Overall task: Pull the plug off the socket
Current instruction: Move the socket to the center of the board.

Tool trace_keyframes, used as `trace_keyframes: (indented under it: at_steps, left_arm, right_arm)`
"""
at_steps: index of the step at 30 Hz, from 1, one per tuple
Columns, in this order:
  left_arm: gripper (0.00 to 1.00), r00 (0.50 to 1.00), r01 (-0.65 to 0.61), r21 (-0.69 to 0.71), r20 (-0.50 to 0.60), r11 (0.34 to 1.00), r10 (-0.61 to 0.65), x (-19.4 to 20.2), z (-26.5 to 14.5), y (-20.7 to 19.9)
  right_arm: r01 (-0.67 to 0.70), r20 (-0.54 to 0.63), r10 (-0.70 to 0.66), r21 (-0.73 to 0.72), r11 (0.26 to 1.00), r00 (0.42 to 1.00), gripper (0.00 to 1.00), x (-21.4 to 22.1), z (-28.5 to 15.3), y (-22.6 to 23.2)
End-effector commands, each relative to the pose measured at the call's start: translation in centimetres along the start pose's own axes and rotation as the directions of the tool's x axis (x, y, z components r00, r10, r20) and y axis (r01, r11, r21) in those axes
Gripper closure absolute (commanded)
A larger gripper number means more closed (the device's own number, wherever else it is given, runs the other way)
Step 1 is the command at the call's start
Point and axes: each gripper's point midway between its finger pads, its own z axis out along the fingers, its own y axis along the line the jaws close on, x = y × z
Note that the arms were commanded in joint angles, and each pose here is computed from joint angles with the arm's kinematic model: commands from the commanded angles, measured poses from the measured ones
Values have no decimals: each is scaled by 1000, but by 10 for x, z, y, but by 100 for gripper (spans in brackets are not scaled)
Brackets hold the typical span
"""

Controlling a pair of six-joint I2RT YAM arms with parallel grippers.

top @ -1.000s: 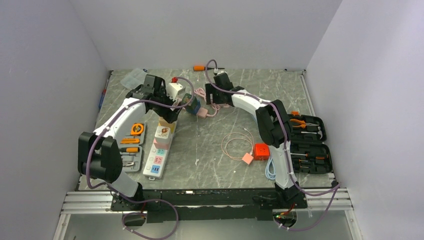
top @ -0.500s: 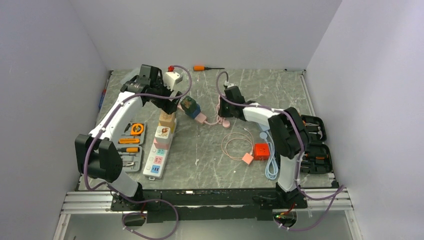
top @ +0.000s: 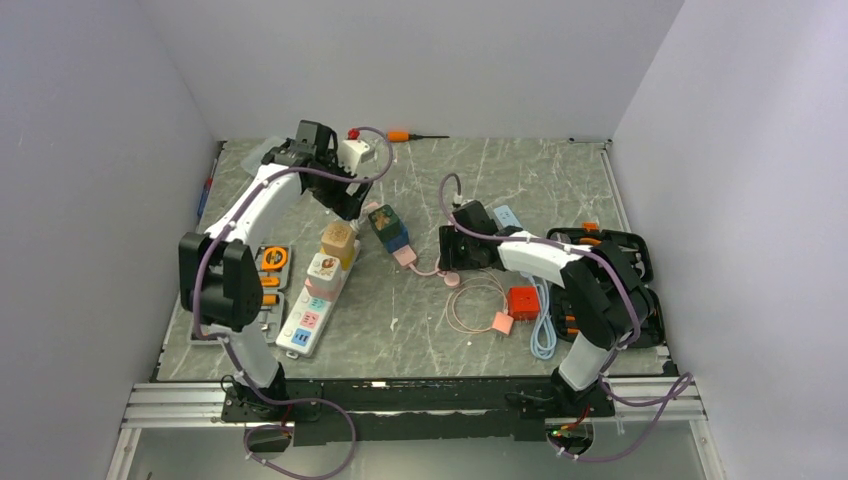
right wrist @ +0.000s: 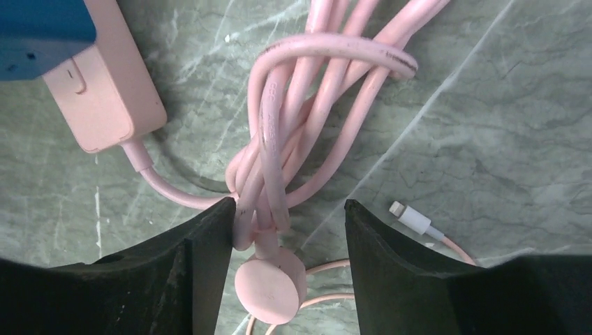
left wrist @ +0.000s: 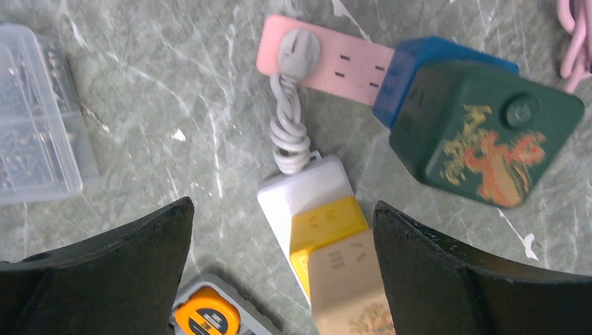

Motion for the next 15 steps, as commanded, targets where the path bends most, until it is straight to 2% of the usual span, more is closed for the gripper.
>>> trace_keyframes:
  at_steps: [1, 5, 8, 15]
  left_arm:
    - [1, 999, -25, 31, 26, 999, 24, -24, 15, 8]
    - [1, 998, -44, 68, 45, 997, 41, -39, 34, 12]
    - [2, 998, -55, 105, 19, 993, 53, -39, 53, 14]
    - [23, 998, -51, 174, -29, 983, 57, -18, 96, 11]
  right_arm:
    - [-8, 130, 12, -32, 999, 991, 39, -57, -26, 13]
    - [-18, 190, 37, -101, 995, 981, 39, -86, -39, 22]
    - [-30, 219, 57, -125, 992, 974, 39, -101, -47, 19]
    - [-91, 254, 132, -167, 982, 958, 39, -121, -56, -2]
